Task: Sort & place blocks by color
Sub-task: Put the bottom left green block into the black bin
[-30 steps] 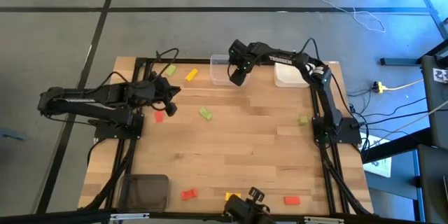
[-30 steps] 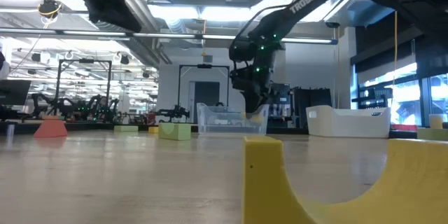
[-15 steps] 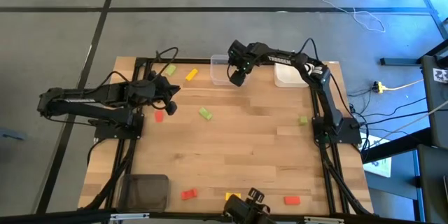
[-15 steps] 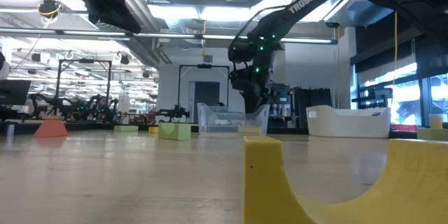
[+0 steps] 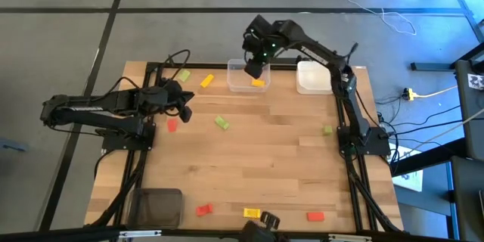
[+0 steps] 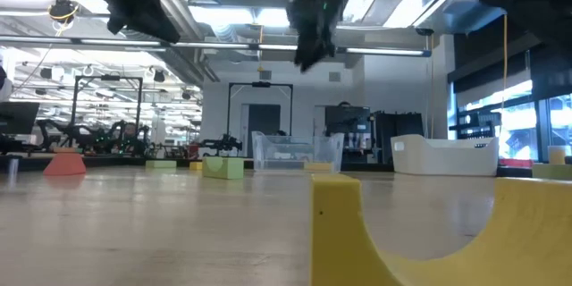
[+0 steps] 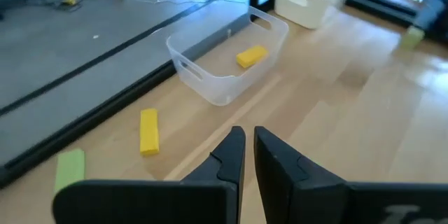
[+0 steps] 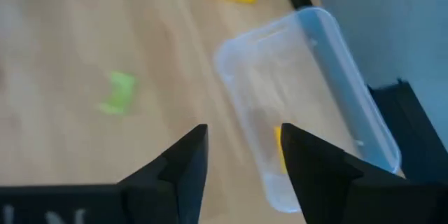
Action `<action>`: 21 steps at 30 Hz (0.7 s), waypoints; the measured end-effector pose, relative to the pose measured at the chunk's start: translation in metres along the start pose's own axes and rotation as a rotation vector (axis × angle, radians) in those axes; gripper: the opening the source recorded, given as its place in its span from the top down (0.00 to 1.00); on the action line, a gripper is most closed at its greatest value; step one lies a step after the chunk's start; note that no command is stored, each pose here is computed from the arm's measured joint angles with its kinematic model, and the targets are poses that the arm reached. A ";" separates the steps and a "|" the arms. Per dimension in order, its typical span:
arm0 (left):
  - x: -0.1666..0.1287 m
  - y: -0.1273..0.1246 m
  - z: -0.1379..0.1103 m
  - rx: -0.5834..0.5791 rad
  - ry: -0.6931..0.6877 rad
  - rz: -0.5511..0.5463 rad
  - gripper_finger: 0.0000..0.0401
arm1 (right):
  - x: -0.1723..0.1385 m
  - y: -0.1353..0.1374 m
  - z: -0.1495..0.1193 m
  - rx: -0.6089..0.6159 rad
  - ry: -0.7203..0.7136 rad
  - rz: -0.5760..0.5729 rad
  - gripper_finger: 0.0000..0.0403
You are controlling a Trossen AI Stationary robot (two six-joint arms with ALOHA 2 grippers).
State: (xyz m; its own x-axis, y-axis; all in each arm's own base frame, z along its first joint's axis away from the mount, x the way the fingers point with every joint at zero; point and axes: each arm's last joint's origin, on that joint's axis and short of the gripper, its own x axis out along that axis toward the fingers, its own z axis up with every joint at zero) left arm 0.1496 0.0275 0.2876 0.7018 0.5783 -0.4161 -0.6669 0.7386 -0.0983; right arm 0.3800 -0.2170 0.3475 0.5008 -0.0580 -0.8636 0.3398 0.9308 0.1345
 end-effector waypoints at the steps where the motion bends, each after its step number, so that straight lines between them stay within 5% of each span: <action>1: 0.000 0.000 0.000 -0.023 -0.002 0.004 0.94 | -0.008 0.005 -0.003 -0.001 -0.021 0.024 0.55; 11: 0.000 -0.001 0.000 0.087 0.013 -0.037 0.94 | -0.062 0.060 -0.046 0.074 0.219 0.151 0.55; 21: 0.000 0.000 0.000 0.072 -0.004 0.015 0.94 | -0.075 0.136 -0.061 -0.019 0.232 0.246 0.55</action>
State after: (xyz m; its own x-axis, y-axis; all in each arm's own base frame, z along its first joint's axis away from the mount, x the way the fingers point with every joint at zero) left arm 0.1492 0.0278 0.2877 0.6934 0.5905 -0.4130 -0.6574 0.7530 -0.0271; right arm 0.3400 -0.0635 0.4008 0.3703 0.2509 -0.8944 0.2153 0.9135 0.3453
